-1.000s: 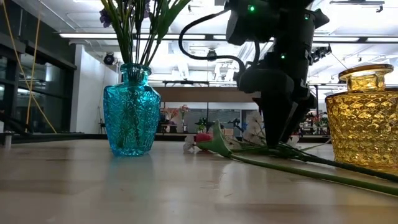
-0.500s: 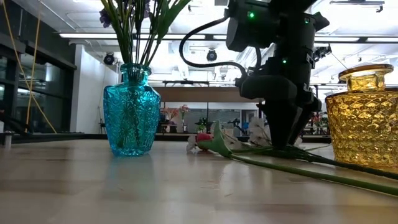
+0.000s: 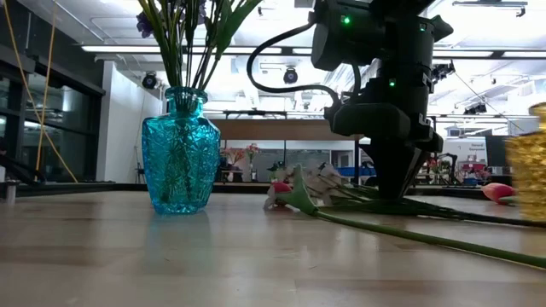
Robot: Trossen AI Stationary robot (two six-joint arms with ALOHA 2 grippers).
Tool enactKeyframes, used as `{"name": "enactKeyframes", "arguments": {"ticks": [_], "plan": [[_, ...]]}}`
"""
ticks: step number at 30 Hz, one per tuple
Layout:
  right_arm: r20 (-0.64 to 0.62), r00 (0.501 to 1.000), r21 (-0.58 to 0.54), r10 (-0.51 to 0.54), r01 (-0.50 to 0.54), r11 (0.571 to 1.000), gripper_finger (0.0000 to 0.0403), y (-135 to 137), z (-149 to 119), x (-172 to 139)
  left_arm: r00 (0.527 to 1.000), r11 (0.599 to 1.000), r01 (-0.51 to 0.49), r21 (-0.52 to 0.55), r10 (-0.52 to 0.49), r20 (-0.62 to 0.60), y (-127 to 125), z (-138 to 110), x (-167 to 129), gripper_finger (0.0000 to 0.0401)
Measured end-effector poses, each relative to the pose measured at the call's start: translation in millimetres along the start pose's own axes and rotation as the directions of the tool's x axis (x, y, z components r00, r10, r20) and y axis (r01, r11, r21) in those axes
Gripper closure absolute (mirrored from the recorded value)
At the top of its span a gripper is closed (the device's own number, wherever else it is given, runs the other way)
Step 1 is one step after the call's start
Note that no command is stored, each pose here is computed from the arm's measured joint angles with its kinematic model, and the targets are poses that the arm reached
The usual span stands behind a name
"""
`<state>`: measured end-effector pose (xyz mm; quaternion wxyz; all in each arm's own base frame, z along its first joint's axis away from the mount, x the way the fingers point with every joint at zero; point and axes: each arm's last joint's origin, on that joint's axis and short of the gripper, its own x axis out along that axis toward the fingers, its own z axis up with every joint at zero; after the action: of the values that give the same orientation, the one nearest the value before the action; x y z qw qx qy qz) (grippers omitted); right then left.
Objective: Pick and place flowers into a vace then onto a shelf
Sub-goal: Put the white flowers into the yellow vase
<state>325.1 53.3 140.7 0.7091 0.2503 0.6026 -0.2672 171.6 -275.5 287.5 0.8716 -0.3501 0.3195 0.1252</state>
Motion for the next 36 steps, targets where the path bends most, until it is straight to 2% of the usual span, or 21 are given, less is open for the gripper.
{"name": "enactKeyframes", "arguments": {"ticks": [6,12,18,27,36], "plan": [[0.013,1.000,0.022,0.017,-0.017,1.000,0.0383,1.4,1.1,-0.7,1.000,1.000,0.000,0.000,0.000,0.000,0.0,0.0,0.0,0.0114],[0.038,0.998,0.026,0.044,-0.045,0.999,0.0398,3.7,3.2,-2.2,1.000,1.000,0.000,0.000,0.000,0.000,0.0,0.0,0.0,0.0114],[0.056,0.996,0.037,0.063,-0.065,0.997,0.0394,4.1,4.7,-7.5,1.000,1.000,0.000,0.000,0.000,0.000,0.0,0.0,0.0,0.0114],[0.178,0.982,0.101,0.062,-0.080,0.992,0.0399,-7.8,8.9,-43.9,1.000,1.000,-0.001,0.001,0.001,0.000,0.1,0.0,0.0,0.0114],[0.296,0.955,0.182,0.015,-0.072,0.981,0.0400,-34.6,0.8,-96.3,1.000,1.000,-0.001,0.001,0.001,-0.001,0.1,0.0,0.0,0.0114]]}}
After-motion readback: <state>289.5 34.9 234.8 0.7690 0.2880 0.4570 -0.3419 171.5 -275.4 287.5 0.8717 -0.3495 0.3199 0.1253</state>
